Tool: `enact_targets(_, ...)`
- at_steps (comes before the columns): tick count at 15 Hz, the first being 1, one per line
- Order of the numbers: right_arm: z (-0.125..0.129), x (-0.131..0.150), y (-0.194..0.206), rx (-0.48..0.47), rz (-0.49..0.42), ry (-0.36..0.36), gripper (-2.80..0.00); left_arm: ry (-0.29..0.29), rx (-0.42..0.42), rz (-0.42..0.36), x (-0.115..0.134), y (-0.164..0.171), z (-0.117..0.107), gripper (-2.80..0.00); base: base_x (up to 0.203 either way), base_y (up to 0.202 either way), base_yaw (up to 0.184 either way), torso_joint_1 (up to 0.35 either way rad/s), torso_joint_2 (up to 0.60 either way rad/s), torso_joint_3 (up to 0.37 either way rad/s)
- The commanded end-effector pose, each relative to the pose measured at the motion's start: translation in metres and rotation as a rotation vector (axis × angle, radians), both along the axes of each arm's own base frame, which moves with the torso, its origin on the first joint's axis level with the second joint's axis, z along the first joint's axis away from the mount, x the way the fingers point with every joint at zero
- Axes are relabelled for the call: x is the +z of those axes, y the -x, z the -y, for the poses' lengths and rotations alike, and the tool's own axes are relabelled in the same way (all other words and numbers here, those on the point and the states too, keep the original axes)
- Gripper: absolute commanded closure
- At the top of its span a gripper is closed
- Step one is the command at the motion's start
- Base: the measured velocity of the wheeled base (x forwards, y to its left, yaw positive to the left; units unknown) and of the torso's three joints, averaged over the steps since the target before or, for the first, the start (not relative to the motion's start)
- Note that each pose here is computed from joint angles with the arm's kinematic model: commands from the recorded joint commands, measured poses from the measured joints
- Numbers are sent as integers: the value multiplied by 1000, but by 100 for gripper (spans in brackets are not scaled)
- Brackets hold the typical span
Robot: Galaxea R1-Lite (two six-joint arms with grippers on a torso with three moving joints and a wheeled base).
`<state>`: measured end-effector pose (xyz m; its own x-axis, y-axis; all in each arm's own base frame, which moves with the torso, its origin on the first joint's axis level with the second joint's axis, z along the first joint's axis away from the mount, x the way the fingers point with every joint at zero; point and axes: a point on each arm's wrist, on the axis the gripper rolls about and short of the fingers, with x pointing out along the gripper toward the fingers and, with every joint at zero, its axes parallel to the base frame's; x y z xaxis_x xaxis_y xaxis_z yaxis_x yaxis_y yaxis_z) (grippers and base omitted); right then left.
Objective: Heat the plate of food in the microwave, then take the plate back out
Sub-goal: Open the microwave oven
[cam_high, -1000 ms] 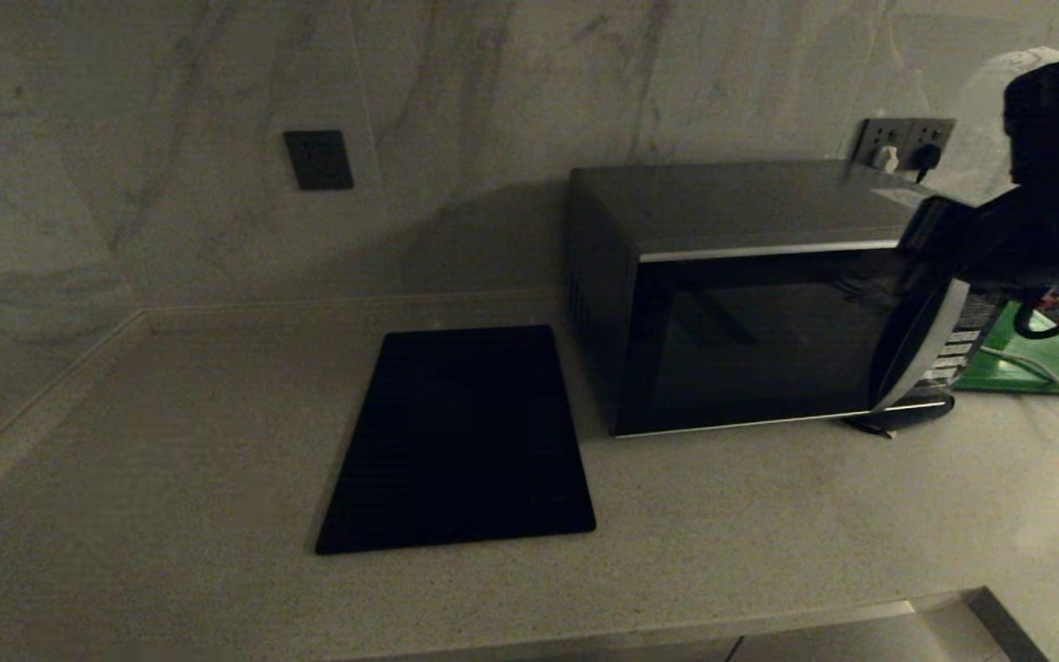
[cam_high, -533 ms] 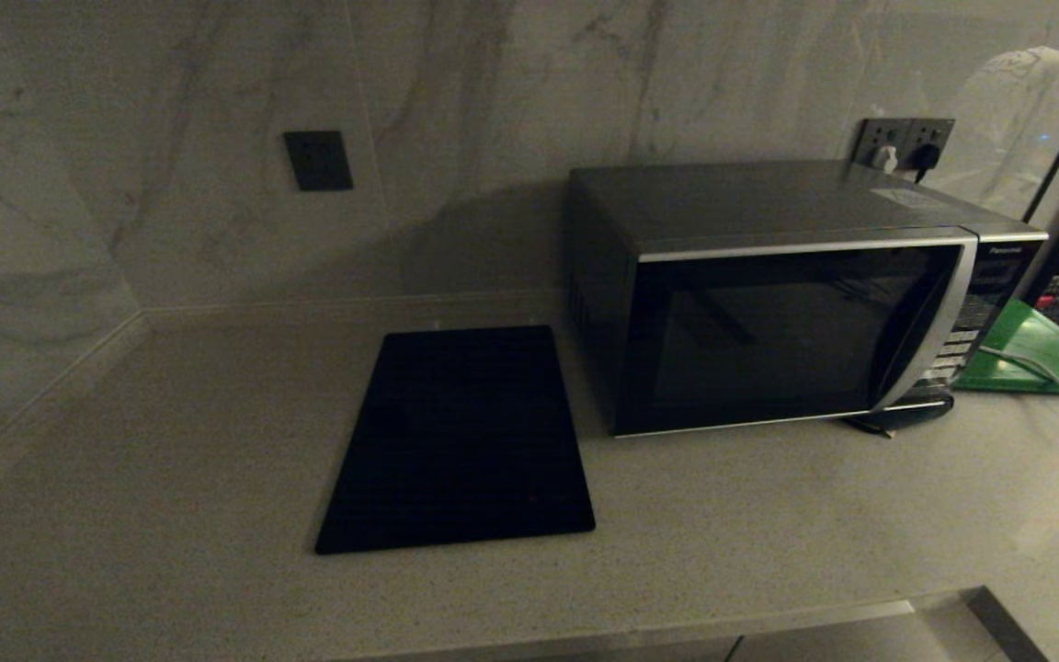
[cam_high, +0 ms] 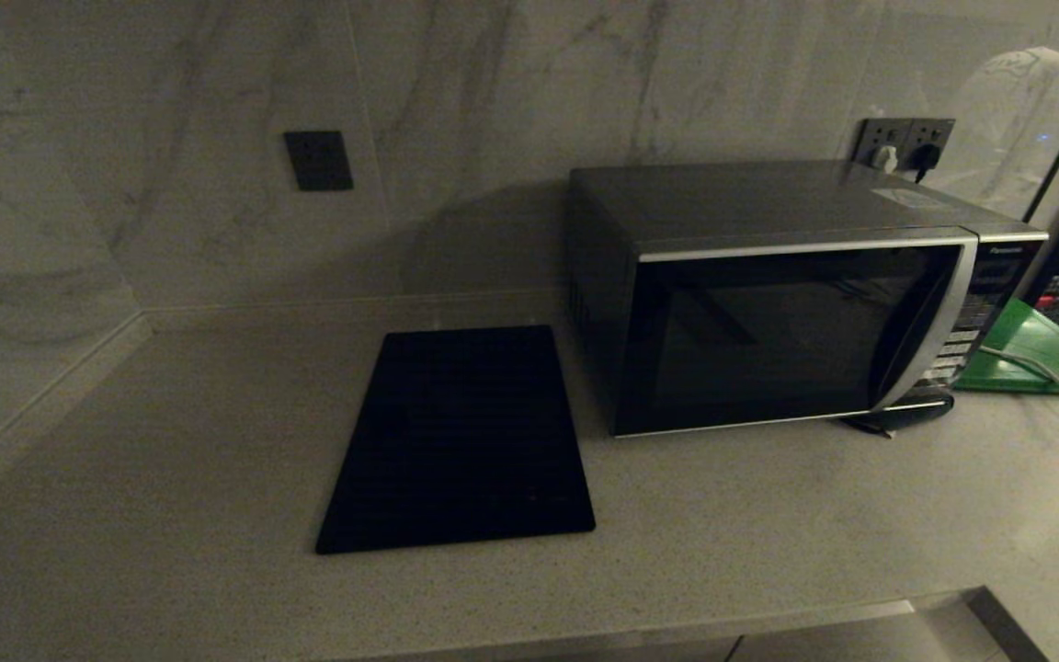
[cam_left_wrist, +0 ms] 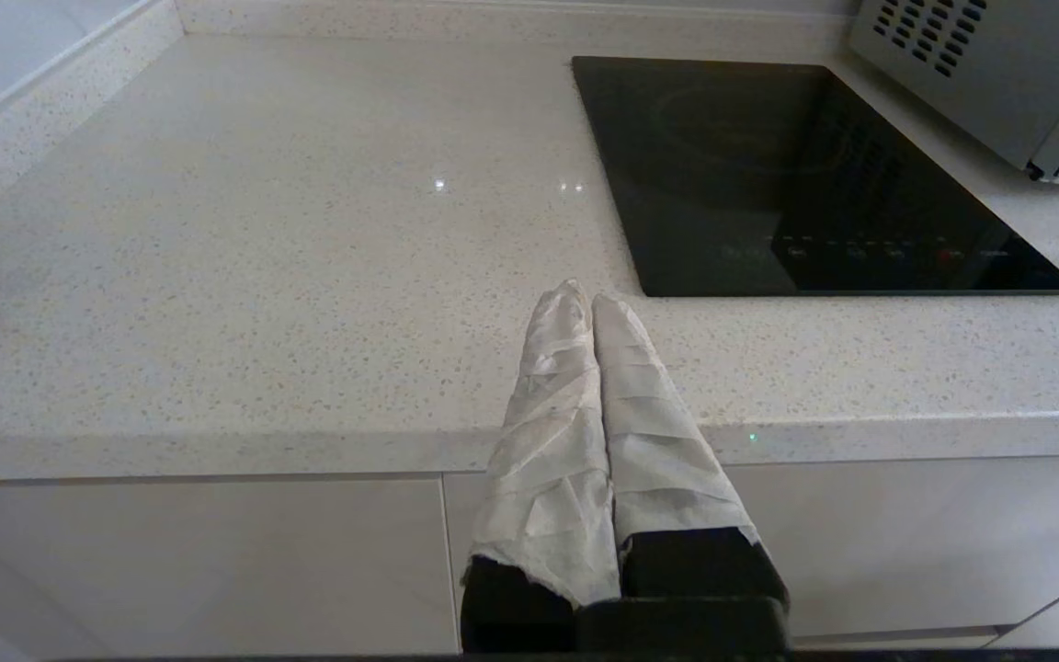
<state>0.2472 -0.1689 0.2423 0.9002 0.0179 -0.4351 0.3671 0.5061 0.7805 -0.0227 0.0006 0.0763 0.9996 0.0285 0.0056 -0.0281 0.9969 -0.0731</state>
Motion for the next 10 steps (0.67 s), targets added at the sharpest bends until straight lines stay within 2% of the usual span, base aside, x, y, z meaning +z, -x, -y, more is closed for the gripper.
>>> enact_targets(1,29,-39,-28,3,-31,-61,0,1,1,1,0,0,0,0,0,0,0,0,0,0)
enact_targets(5,61,-76,-65,70,13,-135,0,1,1,1,0,0,0,0,0,0,0,0,0,0)
enact_targets(7,64,-89,-78,111,39,-177,0,1,1,1,0,0,0,0,0,0,0,0,0,0)
enact_targets(10,62,-110,-96,137,11,-212,0,1,1,1,0,0,0,0,0,0,0,0,0,0)
